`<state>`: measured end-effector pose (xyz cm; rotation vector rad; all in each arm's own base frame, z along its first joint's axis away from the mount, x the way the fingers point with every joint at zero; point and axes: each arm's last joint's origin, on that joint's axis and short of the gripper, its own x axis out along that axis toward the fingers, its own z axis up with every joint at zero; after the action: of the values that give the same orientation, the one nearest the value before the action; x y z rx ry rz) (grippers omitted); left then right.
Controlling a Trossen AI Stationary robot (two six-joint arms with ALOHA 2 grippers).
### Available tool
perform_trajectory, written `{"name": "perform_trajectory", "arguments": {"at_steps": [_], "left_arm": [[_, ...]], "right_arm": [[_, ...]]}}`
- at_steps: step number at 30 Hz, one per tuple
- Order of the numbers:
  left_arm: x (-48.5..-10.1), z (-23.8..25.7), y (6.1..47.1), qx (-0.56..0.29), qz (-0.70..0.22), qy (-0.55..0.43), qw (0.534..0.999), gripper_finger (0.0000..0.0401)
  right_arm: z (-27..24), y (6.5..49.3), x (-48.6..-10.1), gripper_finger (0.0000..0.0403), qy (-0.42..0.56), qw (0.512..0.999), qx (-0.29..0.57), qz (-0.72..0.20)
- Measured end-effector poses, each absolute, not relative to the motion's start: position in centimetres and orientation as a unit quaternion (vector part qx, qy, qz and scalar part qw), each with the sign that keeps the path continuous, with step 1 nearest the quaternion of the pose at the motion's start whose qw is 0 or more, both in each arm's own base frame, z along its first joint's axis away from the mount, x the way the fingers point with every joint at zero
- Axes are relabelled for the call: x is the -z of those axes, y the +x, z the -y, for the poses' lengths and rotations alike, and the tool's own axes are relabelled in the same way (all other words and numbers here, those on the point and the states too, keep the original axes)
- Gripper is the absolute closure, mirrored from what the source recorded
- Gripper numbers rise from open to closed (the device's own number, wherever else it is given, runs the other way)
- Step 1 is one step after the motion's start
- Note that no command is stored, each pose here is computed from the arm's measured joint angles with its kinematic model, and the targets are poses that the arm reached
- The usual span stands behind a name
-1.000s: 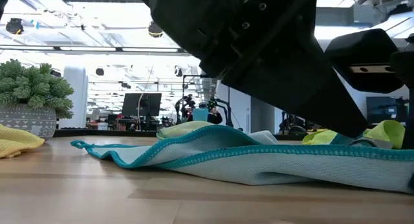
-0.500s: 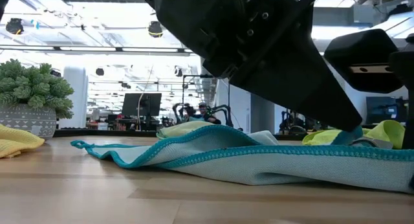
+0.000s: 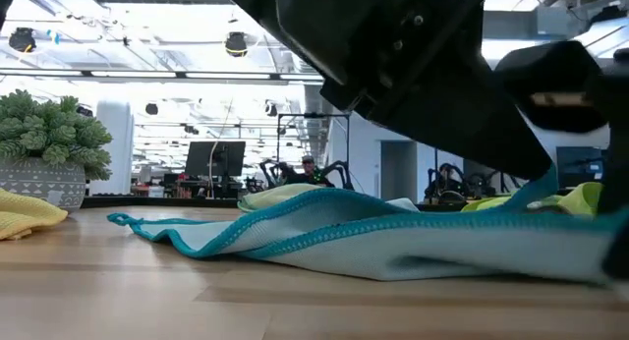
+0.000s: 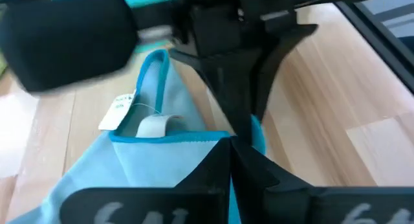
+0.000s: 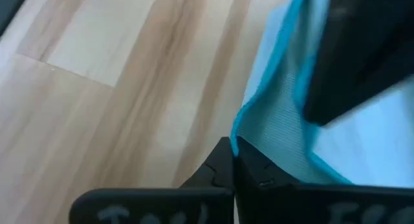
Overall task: Fold microfiber towels
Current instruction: Fold the blue microfiber cloth
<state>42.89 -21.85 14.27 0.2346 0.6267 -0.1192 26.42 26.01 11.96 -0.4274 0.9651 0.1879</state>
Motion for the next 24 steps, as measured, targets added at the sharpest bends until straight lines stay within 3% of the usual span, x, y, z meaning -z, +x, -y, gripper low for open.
{"name": "perform_trajectory", "arguments": {"at_steps": [24], "left_arm": [[-16.0, 22.2, 42.8, 0.052, -0.287, 0.088, 0.953, 0.0401]], "right_arm": [[-27.0, 25.7, -13.6, 0.0386, -0.263, 0.869, -0.042, -0.416]]}}
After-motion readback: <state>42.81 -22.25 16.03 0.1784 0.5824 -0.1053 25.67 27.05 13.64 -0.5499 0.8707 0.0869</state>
